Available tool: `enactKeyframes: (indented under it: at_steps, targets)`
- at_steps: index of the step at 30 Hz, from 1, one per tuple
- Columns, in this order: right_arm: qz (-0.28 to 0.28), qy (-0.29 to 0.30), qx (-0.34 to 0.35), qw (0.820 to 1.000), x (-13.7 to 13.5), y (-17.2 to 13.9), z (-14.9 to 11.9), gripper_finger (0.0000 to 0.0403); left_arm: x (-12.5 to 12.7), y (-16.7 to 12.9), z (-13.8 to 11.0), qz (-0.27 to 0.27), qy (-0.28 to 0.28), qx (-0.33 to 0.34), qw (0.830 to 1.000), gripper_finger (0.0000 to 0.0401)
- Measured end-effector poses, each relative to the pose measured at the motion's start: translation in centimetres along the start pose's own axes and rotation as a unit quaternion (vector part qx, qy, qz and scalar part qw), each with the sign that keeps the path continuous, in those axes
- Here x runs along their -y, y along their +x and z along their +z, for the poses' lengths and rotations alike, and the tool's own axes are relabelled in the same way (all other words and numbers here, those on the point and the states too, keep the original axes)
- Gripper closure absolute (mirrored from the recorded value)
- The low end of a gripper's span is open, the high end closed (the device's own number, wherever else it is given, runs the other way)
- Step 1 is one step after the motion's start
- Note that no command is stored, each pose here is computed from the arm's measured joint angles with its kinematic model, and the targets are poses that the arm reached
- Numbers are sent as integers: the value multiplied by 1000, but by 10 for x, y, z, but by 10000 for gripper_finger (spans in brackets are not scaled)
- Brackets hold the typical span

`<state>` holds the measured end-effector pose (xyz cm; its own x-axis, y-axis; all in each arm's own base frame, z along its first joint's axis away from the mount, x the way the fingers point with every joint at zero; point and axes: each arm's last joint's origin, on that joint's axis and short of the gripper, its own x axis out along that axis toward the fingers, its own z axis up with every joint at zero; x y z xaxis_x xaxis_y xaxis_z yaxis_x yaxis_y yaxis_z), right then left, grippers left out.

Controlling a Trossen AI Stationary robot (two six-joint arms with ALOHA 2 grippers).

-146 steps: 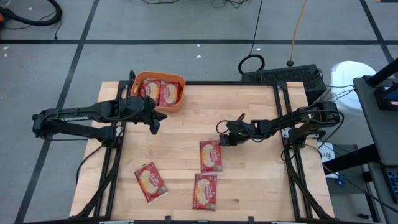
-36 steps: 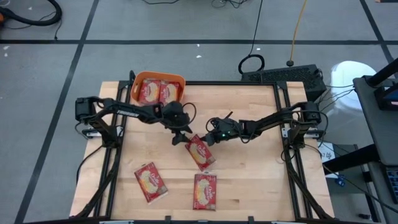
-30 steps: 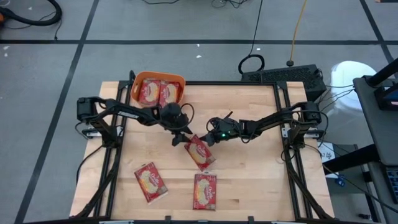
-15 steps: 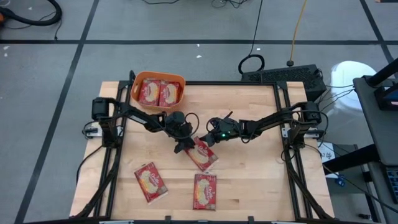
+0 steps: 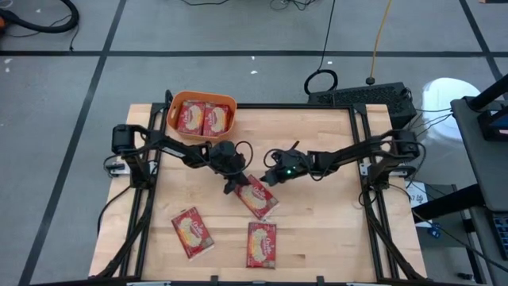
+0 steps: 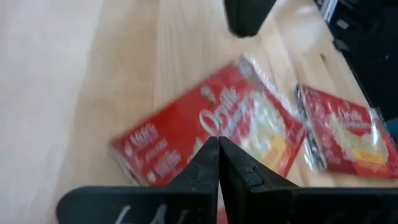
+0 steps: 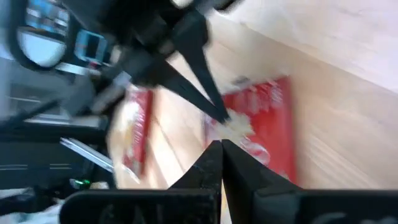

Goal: Sort popcorn bags into baskets
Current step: Stack the red popcorn bag on top of the red popcorn bag in the orange bin

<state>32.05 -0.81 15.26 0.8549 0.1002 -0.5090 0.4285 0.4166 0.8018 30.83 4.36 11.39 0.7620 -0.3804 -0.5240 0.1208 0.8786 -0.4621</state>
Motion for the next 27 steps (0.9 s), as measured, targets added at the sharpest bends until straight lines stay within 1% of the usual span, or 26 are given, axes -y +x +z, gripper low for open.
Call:
enactKeyframes:
  at_steps: [2,5,9,12,15,19,21,24,27]
  targets:
    - [-24,-2,-13,1000,-1,-9,-1,394,0,0,0,3,-12,-1,1000,396]
    - [-58,3,-46,997,-3,-21,-9,369,-3,-1,-2,9,-56,-8,998,395]
    - [-83,43,-109,990,-4,-26,-25,317,-7,-2,-9,37,-116,-35,992,392]
    - [-91,83,-141,982,-3,-23,-36,278,-7,-6,-11,52,-162,-51,984,375]
    - [-113,104,-153,976,2,-17,-44,248,-4,-9,-12,66,-165,-62,982,347]
    - [-137,124,-162,969,14,-6,-49,224,-1,-12,-13,101,-167,-72,978,308]
    - [-136,136,-172,966,19,2,-51,218,-1,-13,-14,115,-169,-77,976,292]
    - [-126,175,-169,962,23,12,-52,216,-2,-13,-16,124,-165,-84,975,274]
    - [-112,188,-152,964,24,18,-52,216,-3,-13,-17,130,-165,-87,974,265]
